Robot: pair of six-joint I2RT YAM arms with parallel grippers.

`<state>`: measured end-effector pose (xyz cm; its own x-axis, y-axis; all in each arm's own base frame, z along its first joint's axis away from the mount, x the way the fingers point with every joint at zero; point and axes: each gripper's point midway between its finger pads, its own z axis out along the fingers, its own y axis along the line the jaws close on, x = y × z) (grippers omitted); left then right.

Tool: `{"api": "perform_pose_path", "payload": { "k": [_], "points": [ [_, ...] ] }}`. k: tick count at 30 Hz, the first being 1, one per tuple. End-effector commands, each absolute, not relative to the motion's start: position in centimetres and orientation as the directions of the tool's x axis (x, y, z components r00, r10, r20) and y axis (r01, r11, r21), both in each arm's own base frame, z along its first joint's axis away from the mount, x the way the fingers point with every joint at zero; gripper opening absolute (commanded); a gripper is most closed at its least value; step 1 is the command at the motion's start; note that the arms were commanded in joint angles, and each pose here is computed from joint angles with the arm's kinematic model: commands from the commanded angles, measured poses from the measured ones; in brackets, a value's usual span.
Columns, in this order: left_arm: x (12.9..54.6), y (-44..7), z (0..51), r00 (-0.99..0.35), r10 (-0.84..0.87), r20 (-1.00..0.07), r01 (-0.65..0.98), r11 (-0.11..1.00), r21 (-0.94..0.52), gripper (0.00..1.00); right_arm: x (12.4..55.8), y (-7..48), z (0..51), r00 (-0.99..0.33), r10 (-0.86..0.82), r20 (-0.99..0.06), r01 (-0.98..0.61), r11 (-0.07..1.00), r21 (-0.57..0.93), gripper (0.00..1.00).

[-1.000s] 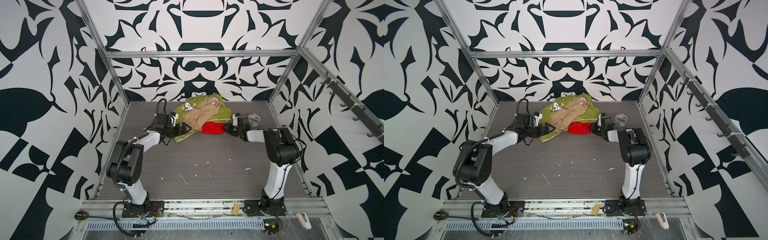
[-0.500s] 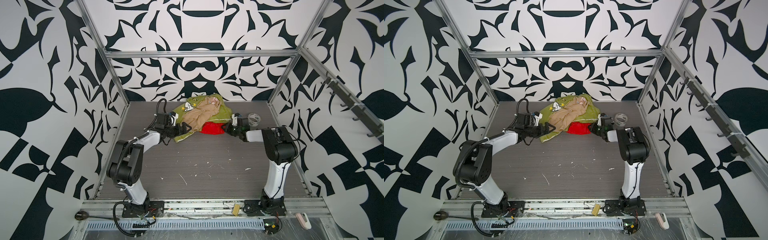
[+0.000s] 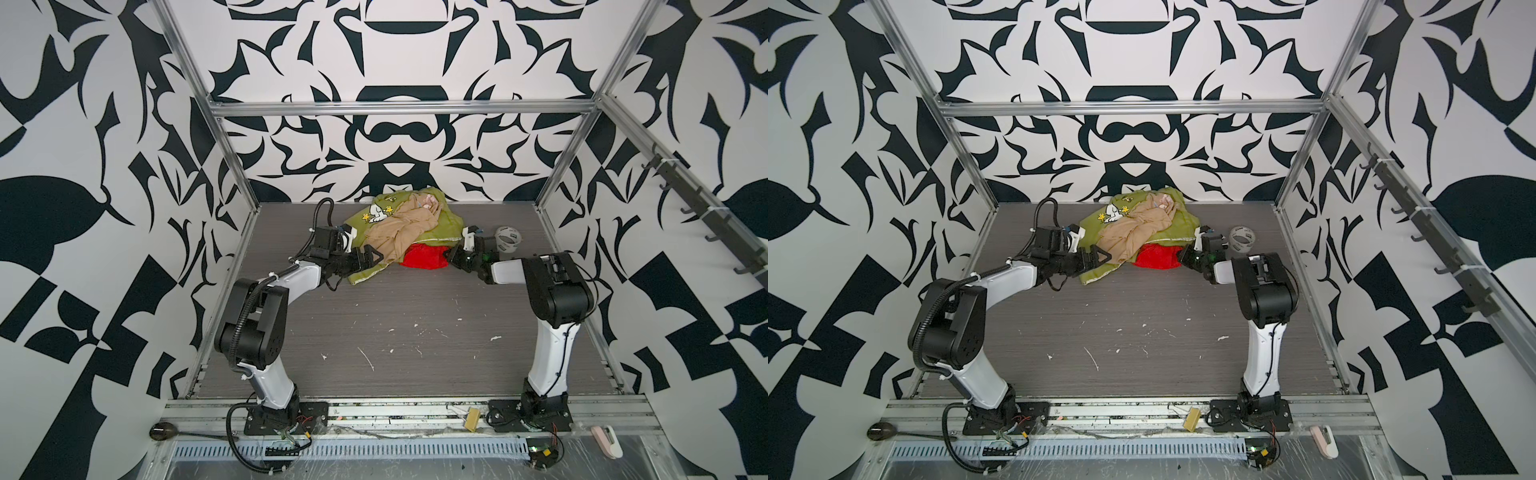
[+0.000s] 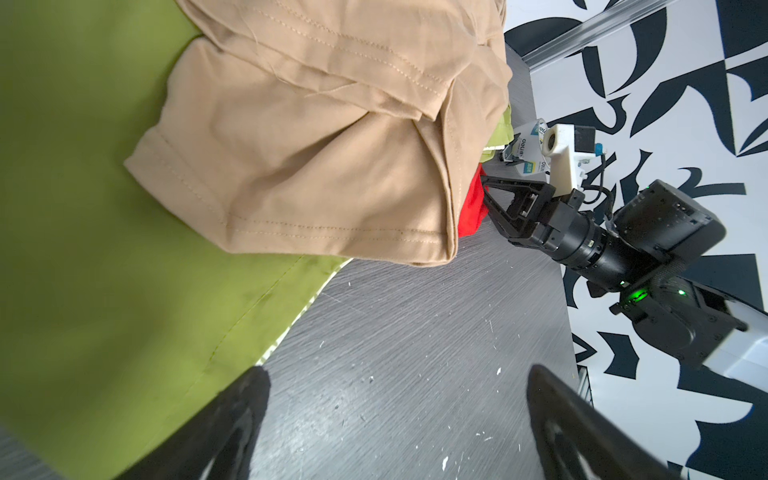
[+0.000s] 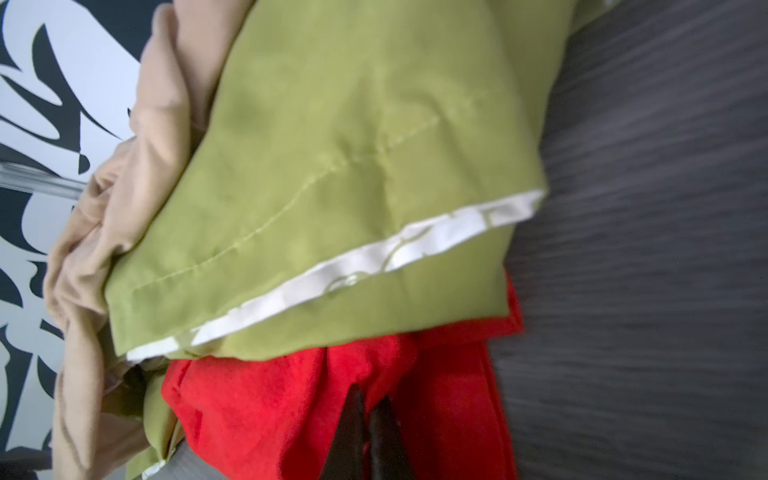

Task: Pick out a specific cloth from the pile
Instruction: 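Close the right gripper on the red cloth edge while the left gripper holds the pile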

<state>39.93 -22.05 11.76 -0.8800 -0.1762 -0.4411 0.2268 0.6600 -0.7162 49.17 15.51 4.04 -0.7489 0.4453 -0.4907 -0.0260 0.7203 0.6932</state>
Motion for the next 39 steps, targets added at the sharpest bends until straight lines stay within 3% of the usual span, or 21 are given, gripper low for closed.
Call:
{"api": "perform_pose_path", "payload": {
  "k": [1,20,39],
  "points": [
    [40.1,-22.5,12.1,-0.88,-0.179,-0.439,0.233,0.643,-0.729,0.99,50.0,15.9,6.3,-0.72,0.45,-0.529,-0.081,0.702,0.707,0.04],
    [41.4,-23.5,13.6,-0.873,-0.2,-0.444,0.241,0.615,-0.751,0.99,50.5,16.3,10.4,-0.685,0.468,-0.558,-0.131,0.674,0.727,0.0],
    [41.0,-23.2,15.7,-0.825,-0.207,-0.527,0.288,0.647,-0.706,0.99,50.5,18.2,15.1,-0.651,0.457,-0.606,-0.213,0.657,0.723,0.0]
  ]
}}
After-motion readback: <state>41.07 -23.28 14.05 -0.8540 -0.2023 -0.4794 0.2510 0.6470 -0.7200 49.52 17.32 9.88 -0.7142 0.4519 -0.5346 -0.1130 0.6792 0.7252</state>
